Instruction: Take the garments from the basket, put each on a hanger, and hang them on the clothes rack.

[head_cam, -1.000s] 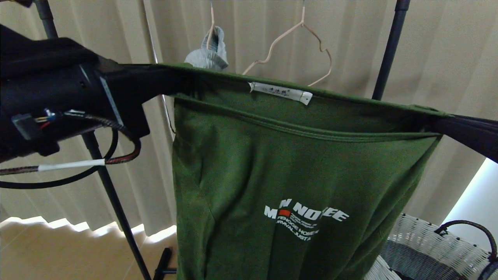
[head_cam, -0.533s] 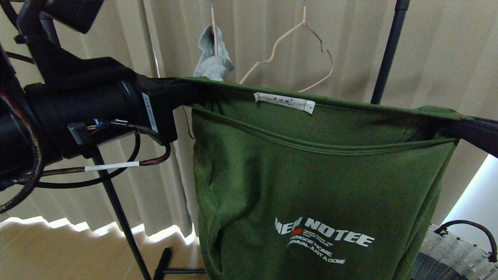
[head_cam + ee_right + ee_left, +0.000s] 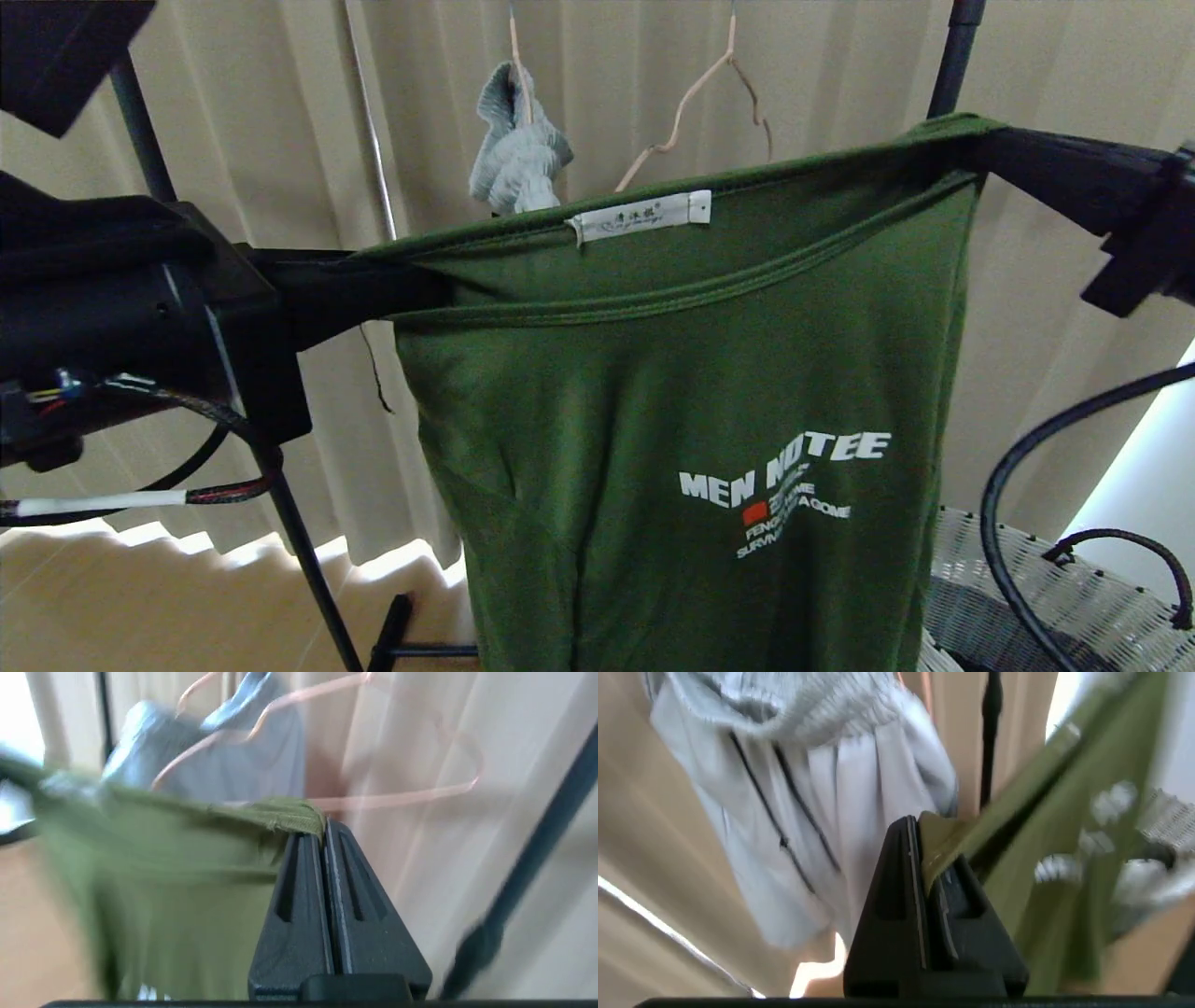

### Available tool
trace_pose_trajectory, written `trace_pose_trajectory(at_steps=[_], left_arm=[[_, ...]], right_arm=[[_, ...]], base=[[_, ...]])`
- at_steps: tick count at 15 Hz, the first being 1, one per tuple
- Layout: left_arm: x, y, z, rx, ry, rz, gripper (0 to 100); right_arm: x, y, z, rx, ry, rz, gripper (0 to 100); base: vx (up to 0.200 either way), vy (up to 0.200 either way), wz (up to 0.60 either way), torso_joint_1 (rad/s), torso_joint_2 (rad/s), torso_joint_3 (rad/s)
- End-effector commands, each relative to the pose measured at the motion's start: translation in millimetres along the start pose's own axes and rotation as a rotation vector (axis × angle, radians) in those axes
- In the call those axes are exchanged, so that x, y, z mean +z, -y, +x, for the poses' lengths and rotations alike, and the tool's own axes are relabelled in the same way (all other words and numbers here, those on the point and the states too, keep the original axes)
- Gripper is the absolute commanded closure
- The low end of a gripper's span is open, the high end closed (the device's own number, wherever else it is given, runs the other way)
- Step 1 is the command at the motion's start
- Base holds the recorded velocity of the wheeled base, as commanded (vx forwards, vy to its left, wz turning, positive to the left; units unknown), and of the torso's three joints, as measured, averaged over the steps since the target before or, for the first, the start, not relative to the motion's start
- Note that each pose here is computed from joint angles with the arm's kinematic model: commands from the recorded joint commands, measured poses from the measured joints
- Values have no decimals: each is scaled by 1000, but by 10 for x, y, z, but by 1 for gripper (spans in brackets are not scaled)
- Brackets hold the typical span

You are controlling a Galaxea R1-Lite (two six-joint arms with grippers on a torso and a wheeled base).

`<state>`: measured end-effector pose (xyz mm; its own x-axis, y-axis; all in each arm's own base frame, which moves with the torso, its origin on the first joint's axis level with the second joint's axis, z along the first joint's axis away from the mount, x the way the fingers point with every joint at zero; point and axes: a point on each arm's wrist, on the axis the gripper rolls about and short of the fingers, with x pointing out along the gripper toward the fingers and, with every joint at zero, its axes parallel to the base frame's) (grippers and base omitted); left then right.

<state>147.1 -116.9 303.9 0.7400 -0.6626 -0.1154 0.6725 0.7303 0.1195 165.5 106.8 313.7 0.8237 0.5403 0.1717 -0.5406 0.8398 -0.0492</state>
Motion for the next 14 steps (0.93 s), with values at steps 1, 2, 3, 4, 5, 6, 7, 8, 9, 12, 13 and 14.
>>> trace_pose_trajectory(at_steps=[1, 2, 3, 4, 5, 6, 7, 8, 9, 12, 13, 14], left_arm=[[47, 10, -129, -16, 26, 3, 100], [43, 33, -205, -94, 19, 0, 100], [40, 44, -240, -129, 19, 0, 100], [34, 66, -307, -208, 32, 0, 100], [15, 79, -326, -250, 34, 0, 100], [2, 87, -328, -270, 34, 2, 100], [2, 118, -327, -290, 35, 4, 100], [1, 126, -322, -294, 34, 5, 100], [-3, 125, -307, -293, 31, 4, 100], [17, 114, -297, -283, 41, 22, 100], [22, 108, -280, -270, 41, 41, 100], [22, 101, -241, -247, 34, 50, 100]], right_arm=[[-138, 14, 338, -6, -23, 1, 100], [-148, 14, 432, -4, 4, 1, 100], [-143, 15, 454, -4, 14, 1, 100], [-154, 15, 491, -3, 21, 2, 100], [-165, 14, 494, -3, 19, 4, 100], [-174, 14, 502, -3, 16, 7, 100], [-182, 14, 514, -4, 14, 12, 100], [-186, 14, 518, -6, 13, 12, 100], [-186, 15, 513, -7, 13, 12, 100], [-144, 25, 465, -20, 21, 10, 100], [-95, 27, 413, -22, 32, 8, 100], [-50, 32, 359, -24, 46, 8, 100]], base=[[0, 0, 0, 0, 0, 0], [0, 0, 0, 0, 0, 0], [0, 0, 0, 0, 0, 0], [0, 0, 0, 0, 0, 0], [0, 0, 0, 0, 0, 0], [0, 0, 0, 0, 0, 0], [0, 0, 0, 0, 0, 0], [0, 0, 0, 0, 0, 0], [0, 0, 0, 0, 0, 0], [0, 0, 0, 0, 0, 0], [0, 0, 0, 0, 0, 0], [0, 0, 0, 0, 0, 0]])
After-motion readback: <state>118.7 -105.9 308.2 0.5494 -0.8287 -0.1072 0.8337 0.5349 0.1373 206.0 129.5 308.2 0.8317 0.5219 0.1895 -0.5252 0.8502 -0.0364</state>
